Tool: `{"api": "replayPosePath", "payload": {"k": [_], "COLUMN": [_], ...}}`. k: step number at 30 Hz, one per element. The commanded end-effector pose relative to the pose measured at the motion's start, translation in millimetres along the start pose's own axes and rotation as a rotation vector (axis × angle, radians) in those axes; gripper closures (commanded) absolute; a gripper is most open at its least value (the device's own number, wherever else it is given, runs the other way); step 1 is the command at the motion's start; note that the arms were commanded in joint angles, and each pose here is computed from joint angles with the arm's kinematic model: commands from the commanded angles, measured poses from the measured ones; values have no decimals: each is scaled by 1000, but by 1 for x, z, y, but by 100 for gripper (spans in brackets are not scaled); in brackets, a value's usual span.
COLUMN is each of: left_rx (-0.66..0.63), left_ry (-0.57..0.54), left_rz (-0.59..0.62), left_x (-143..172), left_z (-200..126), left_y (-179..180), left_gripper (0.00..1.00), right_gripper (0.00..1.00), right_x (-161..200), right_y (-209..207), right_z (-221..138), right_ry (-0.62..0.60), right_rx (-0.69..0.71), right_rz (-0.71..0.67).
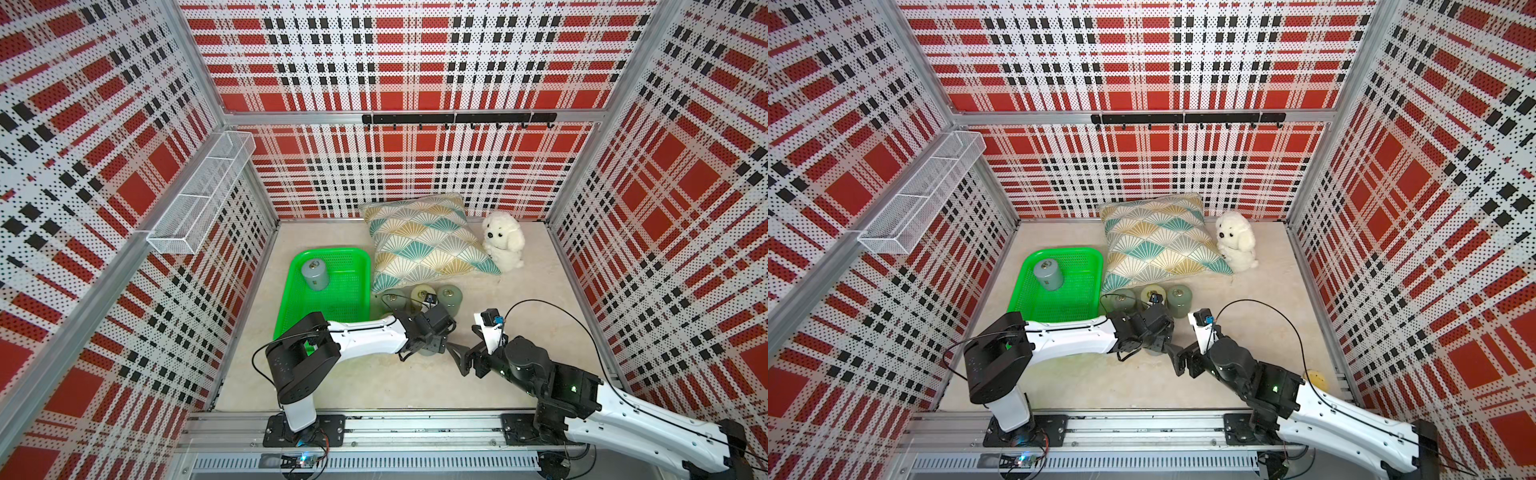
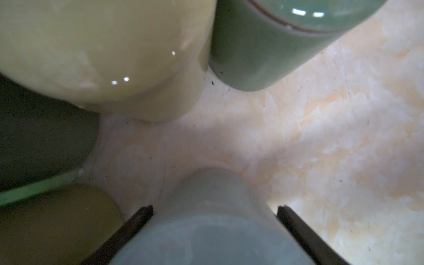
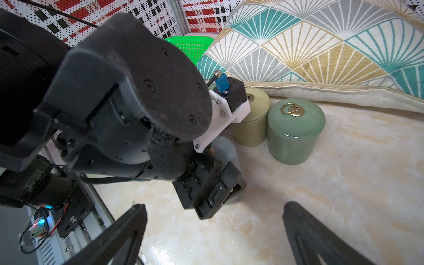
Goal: Take the tea canister out of the basket
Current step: Place the tea canister at the center of the board.
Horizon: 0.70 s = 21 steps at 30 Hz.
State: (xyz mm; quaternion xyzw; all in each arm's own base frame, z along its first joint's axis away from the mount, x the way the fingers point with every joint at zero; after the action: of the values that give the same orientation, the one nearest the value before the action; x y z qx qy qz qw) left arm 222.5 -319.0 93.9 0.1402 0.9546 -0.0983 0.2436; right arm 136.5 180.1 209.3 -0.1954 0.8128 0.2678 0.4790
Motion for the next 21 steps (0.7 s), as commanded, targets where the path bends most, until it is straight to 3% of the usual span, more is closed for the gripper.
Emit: {"api": "replayPosePath", "payload": {"k": [1,12,21], "left_rx": [0,31,52], "left_ry": [-43,-60,-186], "left_rz": [0,-10,-53], "left_x": [-9,-16,-54], "left_z": [2,-14,-64], "left_y": [-1,-10,-9], "left_gripper": [12,4,1], "right_gripper": [0,0,0], "right_x": [3,1,-11], "right_y": [2,3,8], "right_z": [1,-1,-10], "right_ry": [8,2,-47], "right_rx": [-14,-27,-72], "right_rz": [-3,9,15]}}
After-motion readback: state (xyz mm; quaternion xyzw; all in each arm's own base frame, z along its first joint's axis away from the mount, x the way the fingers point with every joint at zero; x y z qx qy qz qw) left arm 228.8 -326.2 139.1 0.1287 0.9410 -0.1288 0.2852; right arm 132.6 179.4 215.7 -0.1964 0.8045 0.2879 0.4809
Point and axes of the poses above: each gripper's point midway between its finger pads, its own z axis out along the fingers, its own y axis along the line the jaws close on, x = y × z, the point moved 5 cm from there along -z, back along the fingers
